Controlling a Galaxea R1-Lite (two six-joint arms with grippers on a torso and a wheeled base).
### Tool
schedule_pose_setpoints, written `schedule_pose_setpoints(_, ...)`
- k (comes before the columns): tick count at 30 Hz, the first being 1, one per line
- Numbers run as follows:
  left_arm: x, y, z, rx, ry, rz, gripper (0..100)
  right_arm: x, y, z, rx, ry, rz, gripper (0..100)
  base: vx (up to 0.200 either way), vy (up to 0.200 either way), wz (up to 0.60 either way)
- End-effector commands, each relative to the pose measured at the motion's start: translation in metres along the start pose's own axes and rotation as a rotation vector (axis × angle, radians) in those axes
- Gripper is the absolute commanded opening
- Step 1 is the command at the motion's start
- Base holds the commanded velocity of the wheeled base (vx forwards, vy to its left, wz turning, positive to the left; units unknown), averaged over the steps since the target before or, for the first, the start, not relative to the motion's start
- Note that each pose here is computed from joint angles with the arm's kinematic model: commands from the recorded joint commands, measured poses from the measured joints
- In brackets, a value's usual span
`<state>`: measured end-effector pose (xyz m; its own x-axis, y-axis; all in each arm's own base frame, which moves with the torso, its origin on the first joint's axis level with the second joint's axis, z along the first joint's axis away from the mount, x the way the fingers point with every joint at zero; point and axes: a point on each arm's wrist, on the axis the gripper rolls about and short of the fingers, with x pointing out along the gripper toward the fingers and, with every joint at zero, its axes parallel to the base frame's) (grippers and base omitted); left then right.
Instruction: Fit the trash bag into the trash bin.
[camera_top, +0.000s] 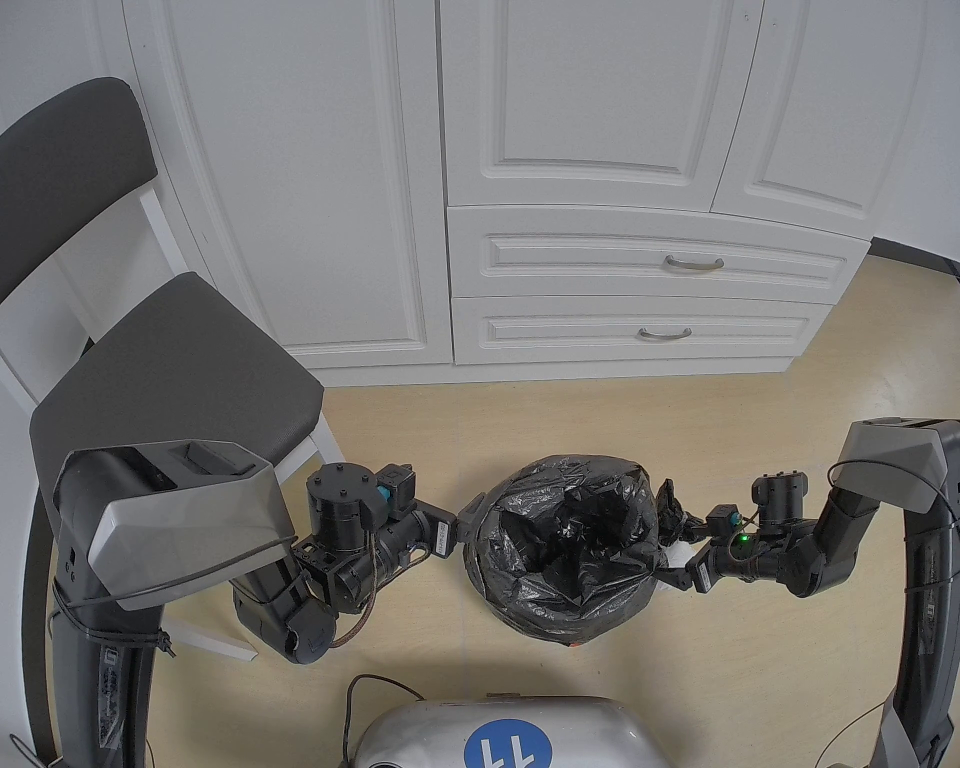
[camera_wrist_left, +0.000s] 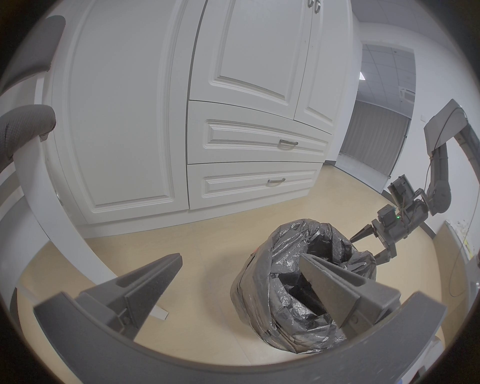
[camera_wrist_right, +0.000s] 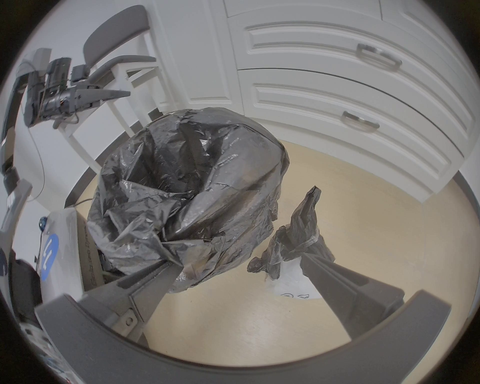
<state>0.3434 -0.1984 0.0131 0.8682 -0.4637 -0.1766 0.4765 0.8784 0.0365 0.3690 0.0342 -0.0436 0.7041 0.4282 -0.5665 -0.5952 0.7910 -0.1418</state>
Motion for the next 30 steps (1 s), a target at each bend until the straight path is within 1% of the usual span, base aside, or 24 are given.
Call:
schedule_pose_setpoints(1, 0.001, 0.000, -0.002, 0.000, 0.003, 0.000, 100, 0.016, 0.002, -0.009, 0.032, 0.016, 0.006, 100, 0.000, 0.000, 0.00)
schedule_pose_setpoints(2, 0.001, 0.000, -0.002, 0.000, 0.003, 0.000, 100, 0.022, 0.001, -0.012, 0.046, 0.026, -0.012, 100, 0.000, 0.000, 0.00)
schedule_pose_setpoints(6, 0.001, 0.000, -0.002, 0.000, 0.003, 0.000, 100, 0.030, -0.002, -0.013, 0.076, 0.040, -0.033, 100, 0.000, 0.000, 0.00)
schedule_pose_setpoints(7, 0.002, 0.000, -0.001, -0.002, -0.001, 0.000, 100, 0.032, -0.003, -0.013, 0.123, 0.053, -0.030, 100, 0.000, 0.000, 0.00)
schedule_pose_setpoints(11, 0.002, 0.000, -0.002, -0.002, 0.002, 0.000, 100, 0.039, -0.004, -0.006, 0.244, 0.094, -0.011, 100, 0.000, 0.000, 0.00)
schedule_pose_setpoints(16, 0.004, 0.000, -0.005, -0.001, 0.005, 0.002, 100, 0.043, -0.009, 0.000, 0.372, 0.190, 0.002, 100, 0.000, 0.000, 0.00)
schedule_pose_setpoints(19, 0.004, 0.000, -0.005, -0.001, 0.006, 0.002, 100, 0.047, -0.013, 0.006, 0.449, 0.274, -0.020, 100, 0.000, 0.000, 0.00)
schedule_pose_setpoints(20, 0.004, 0.000, -0.005, -0.001, 0.006, 0.002, 100, 0.048, -0.014, 0.007, 0.463, 0.286, -0.025, 100, 0.000, 0.000, 0.00)
schedule_pose_setpoints(21, 0.004, 0.000, -0.005, -0.001, 0.006, 0.002, 100, 0.051, -0.017, 0.011, 0.507, 0.324, -0.039, 100, 0.000, 0.000, 0.00)
schedule_pose_setpoints(23, 0.004, 0.000, -0.005, -0.001, 0.006, 0.002, 100, 0.054, -0.022, 0.016, 0.558, 0.352, -0.055, 100, 0.000, 0.000, 0.00)
schedule_pose_setpoints(26, 0.004, 0.000, -0.005, -0.003, 0.005, 0.002, 100, 0.060, -0.026, 0.020, 0.596, 0.348, -0.066, 100, 0.000, 0.000, 0.00)
schedule_pose_setpoints(30, 0.006, -0.001, -0.009, -0.001, 0.013, 0.001, 100, 0.062, -0.028, 0.022, 0.601, 0.335, -0.065, 100, 0.000, 0.000, 0.00)
